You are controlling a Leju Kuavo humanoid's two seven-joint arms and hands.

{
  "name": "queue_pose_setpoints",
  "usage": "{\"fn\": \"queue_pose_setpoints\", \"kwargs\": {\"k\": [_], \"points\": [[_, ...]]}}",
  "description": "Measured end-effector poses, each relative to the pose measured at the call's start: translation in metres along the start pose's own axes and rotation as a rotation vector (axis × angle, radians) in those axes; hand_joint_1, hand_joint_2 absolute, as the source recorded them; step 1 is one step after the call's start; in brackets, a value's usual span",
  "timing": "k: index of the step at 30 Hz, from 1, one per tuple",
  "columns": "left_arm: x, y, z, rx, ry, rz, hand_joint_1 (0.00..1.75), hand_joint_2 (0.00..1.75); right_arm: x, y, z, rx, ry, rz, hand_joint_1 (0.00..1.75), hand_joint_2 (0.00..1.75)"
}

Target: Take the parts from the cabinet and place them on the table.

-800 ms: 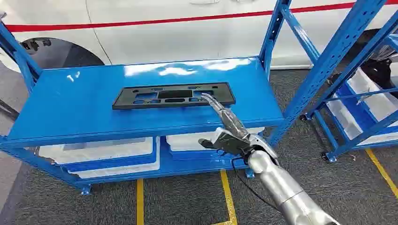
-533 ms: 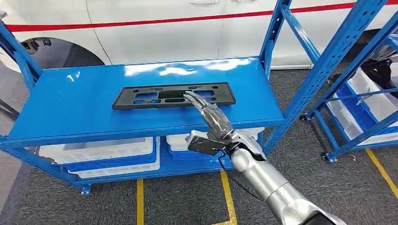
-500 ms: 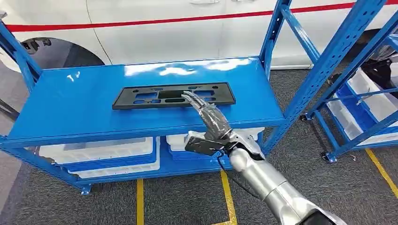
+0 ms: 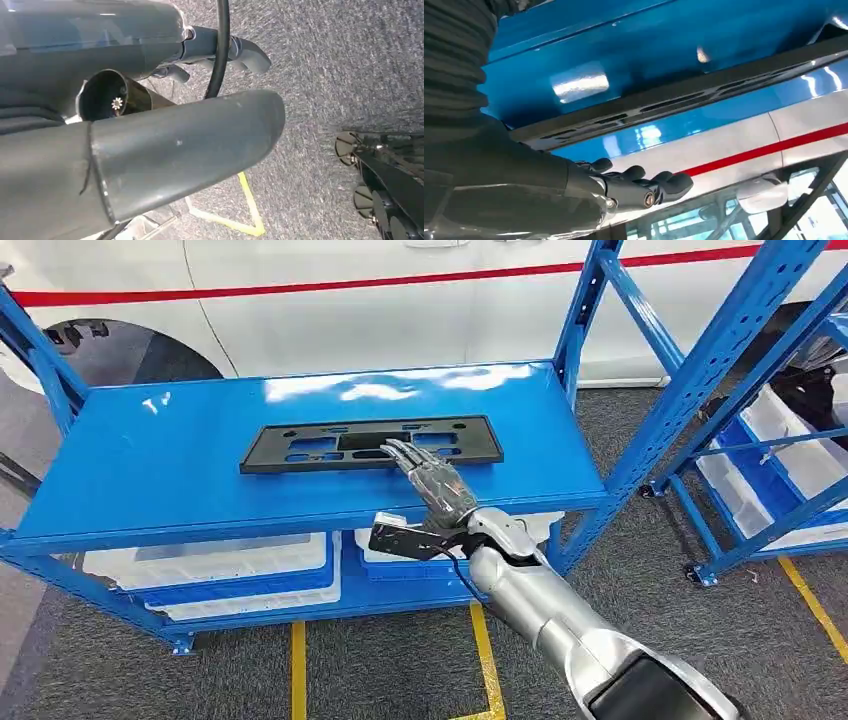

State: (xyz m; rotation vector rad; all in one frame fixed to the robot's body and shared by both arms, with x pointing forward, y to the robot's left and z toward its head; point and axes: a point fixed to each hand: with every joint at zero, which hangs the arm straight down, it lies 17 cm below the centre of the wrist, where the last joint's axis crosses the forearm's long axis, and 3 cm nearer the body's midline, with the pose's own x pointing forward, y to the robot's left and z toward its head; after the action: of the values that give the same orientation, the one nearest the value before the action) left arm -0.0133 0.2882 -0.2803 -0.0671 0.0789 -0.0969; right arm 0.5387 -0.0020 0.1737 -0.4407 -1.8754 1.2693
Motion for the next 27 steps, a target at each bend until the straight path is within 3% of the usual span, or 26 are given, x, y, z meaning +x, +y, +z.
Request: {"fn": "queue_pose_setpoints", "kwargs": {"k": [17,18,27], "points": [[0.001,0.006,0.001,0.007,-0.007,-0.004,0.00,0.00,0.002,0.006,-0.003,0.018,0.006,-0.002,0.00,1.75],[0.000,0.006,0.000,0.007,-0.006,-0.004,0.00,0.00,0.001,0.009,-0.001,0.022,0.009,-0.003,0.00,0.00],[0.001,0.002,0.000,0.002,-0.003,-0.005,0.00,0.00,-0.001,0.016,0.005,0.021,0.007,0.006,0.00,0.00]]}}
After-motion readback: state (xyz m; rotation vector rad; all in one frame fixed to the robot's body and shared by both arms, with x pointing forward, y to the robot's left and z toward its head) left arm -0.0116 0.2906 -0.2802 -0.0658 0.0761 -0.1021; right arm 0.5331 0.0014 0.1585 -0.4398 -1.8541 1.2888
